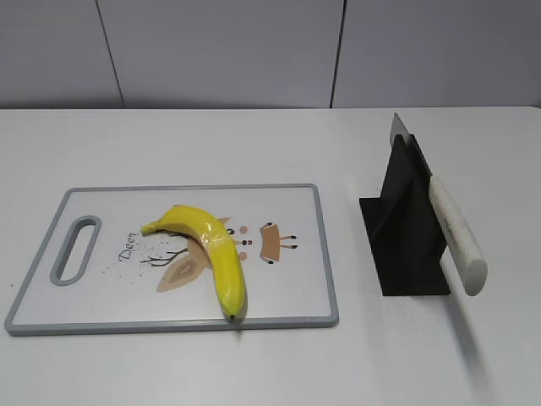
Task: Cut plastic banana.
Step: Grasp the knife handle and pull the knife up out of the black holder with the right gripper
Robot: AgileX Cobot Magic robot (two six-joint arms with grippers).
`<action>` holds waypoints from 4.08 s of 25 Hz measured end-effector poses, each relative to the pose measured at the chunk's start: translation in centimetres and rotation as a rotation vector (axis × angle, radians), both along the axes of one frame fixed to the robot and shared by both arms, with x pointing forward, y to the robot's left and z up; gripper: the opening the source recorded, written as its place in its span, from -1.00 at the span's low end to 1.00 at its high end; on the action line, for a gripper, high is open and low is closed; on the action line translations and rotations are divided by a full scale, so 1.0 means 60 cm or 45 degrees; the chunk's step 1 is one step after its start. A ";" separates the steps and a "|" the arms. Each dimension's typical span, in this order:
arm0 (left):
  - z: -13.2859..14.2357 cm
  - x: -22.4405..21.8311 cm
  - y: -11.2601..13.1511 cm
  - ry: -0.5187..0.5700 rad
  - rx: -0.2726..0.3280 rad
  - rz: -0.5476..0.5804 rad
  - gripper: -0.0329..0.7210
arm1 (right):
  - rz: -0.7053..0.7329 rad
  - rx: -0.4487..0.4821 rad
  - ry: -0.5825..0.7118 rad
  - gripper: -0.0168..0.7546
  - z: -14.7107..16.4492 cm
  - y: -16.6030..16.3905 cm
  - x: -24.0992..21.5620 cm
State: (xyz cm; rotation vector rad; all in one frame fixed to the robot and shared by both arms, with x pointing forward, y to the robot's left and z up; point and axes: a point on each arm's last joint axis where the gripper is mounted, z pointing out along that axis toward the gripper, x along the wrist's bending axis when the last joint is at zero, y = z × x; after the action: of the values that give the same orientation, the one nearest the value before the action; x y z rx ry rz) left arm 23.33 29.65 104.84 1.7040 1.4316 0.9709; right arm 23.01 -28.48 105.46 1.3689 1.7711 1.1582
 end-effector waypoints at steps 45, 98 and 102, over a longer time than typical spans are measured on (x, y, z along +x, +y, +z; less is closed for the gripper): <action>0.000 0.000 0.000 0.000 0.000 0.000 0.39 | -0.043 0.093 0.187 0.52 0.013 0.007 0.037; 0.000 0.000 0.000 0.000 0.000 0.000 0.39 | -0.132 -0.098 1.280 -0.44 -0.119 0.177 0.439; 0.000 0.000 0.000 0.000 0.000 0.000 0.39 | -0.144 -0.085 1.283 -0.45 -0.118 0.178 0.439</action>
State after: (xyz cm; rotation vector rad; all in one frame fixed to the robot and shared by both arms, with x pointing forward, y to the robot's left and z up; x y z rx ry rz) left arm 23.33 29.65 104.84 1.7040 1.4316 0.9709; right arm 49.36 -17.81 98.37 2.1876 2.2778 0.3013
